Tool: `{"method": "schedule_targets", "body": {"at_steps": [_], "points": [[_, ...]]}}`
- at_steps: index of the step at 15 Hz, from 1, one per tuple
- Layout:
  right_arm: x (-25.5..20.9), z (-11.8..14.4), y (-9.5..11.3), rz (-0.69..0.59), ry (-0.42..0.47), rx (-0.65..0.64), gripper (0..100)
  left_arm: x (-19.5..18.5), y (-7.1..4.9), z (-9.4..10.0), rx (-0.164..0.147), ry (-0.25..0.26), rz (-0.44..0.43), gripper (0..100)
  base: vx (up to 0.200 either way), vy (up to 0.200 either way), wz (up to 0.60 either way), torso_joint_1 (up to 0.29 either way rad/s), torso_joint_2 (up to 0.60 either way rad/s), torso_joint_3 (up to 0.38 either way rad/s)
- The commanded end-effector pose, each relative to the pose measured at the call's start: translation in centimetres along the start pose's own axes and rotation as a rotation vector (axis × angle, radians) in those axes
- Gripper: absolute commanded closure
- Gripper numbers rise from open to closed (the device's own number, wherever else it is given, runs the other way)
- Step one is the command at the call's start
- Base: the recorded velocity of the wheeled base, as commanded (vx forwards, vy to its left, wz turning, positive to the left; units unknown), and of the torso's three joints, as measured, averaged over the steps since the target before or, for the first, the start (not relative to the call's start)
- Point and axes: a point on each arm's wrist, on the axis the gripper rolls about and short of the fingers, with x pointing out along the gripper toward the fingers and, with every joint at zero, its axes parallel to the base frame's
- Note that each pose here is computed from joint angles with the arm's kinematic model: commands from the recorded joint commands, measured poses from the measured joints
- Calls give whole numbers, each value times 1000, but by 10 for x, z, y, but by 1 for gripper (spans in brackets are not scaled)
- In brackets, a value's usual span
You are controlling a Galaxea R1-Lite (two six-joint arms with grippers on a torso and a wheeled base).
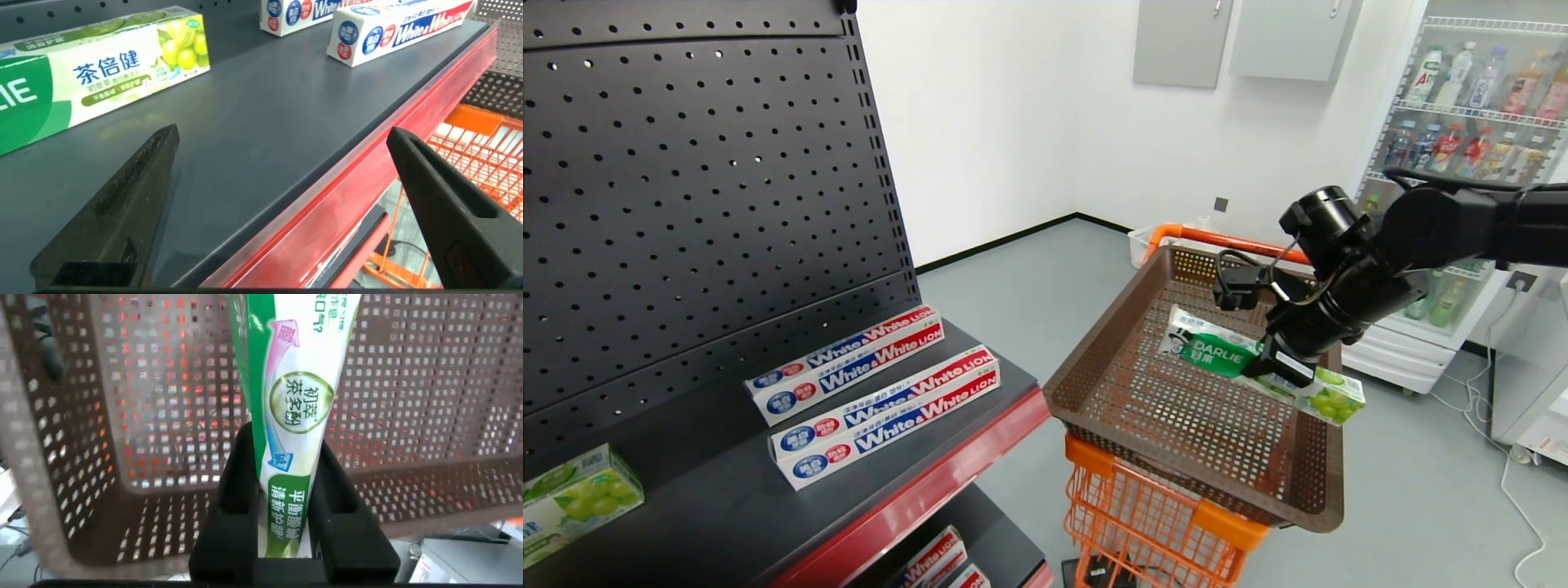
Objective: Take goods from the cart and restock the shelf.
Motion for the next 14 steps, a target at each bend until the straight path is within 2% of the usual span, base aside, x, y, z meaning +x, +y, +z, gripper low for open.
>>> {"method": "schedule_targets", "body": {"at_steps": [1, 9, 14], "points": [[-35, -3, 7, -29, -30, -5, 100, 0, 0, 0, 0, 1, 0, 0, 0, 0, 0, 0, 0, 0], [-73, -32, 45, -5, -20, -6, 100, 0, 0, 0, 0, 1, 0, 0, 0, 0, 0, 0, 0, 0], [-87, -69, 81, -40, -59, 19, 100, 0, 0, 0, 0, 1, 0, 0, 0, 0, 0, 0, 0, 0]]}}
